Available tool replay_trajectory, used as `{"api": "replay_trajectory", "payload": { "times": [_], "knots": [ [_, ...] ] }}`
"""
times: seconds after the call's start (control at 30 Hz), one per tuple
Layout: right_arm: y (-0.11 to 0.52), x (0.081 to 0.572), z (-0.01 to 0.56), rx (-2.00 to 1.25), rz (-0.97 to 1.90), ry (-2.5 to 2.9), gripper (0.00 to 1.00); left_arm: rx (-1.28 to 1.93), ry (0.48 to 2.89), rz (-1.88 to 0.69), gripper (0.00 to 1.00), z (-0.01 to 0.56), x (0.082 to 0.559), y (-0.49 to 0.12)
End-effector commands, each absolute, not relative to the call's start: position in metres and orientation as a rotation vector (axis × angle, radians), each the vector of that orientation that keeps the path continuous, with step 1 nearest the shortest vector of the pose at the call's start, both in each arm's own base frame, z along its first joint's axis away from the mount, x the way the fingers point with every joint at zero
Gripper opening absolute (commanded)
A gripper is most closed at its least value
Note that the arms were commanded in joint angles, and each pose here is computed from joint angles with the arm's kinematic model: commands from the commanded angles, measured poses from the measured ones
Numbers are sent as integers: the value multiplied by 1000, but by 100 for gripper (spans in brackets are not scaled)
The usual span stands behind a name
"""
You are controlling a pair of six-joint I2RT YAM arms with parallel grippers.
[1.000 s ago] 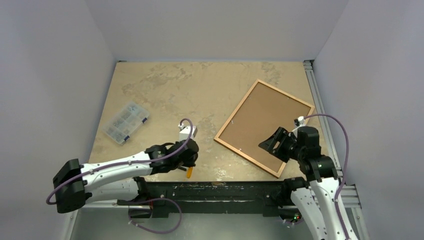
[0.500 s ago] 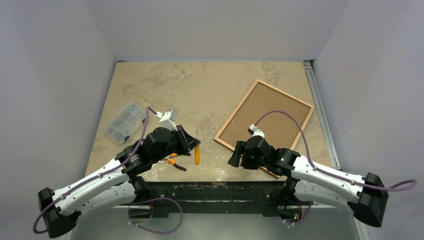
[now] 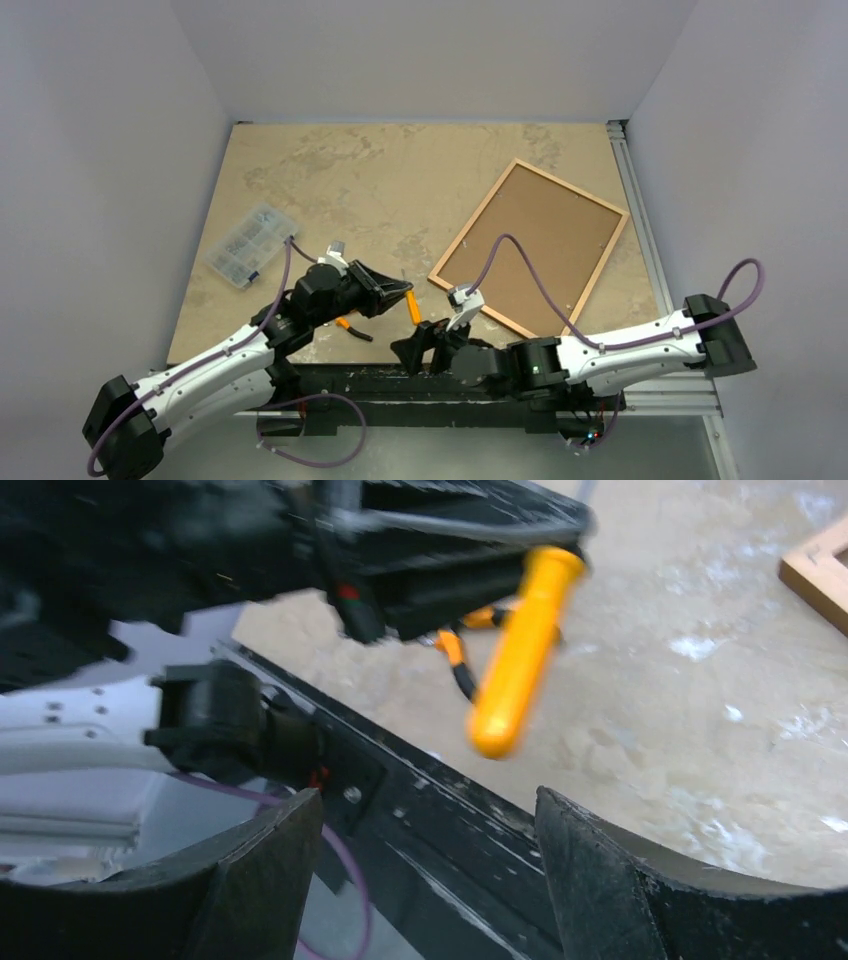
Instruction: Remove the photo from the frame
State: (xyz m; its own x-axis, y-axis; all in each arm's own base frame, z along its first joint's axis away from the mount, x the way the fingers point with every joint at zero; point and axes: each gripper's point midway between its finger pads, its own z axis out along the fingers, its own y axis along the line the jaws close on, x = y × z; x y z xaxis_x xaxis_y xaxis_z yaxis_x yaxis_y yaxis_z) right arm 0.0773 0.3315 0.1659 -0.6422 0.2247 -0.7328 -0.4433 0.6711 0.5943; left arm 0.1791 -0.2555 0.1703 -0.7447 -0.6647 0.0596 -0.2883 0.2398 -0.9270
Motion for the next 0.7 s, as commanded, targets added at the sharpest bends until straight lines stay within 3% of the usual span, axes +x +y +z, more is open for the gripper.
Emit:
{"api": "replay_trajectory", "payload": {
  "times": [0.0,0.13,0.27,0.47,0.67],
  "knots": [
    [319,105,209,2,693,1888,79,-1054,2119,-1744,0,200,176,-267],
    [322,108,217,-64,564,1868,76,-1146,2325,-1653,0,186,157,-267],
    [320,114,222,-99,422,1840,71,-1213,2377,-1646,0,179,152,-268],
    [323,117,220,-132,328,1820,55,-1258,2442,-1639,0,176,146,-273],
    [314,118,208,-77,336,1836,56,-1274,2427,-1642,0,174,151,-274]
  ]
}}
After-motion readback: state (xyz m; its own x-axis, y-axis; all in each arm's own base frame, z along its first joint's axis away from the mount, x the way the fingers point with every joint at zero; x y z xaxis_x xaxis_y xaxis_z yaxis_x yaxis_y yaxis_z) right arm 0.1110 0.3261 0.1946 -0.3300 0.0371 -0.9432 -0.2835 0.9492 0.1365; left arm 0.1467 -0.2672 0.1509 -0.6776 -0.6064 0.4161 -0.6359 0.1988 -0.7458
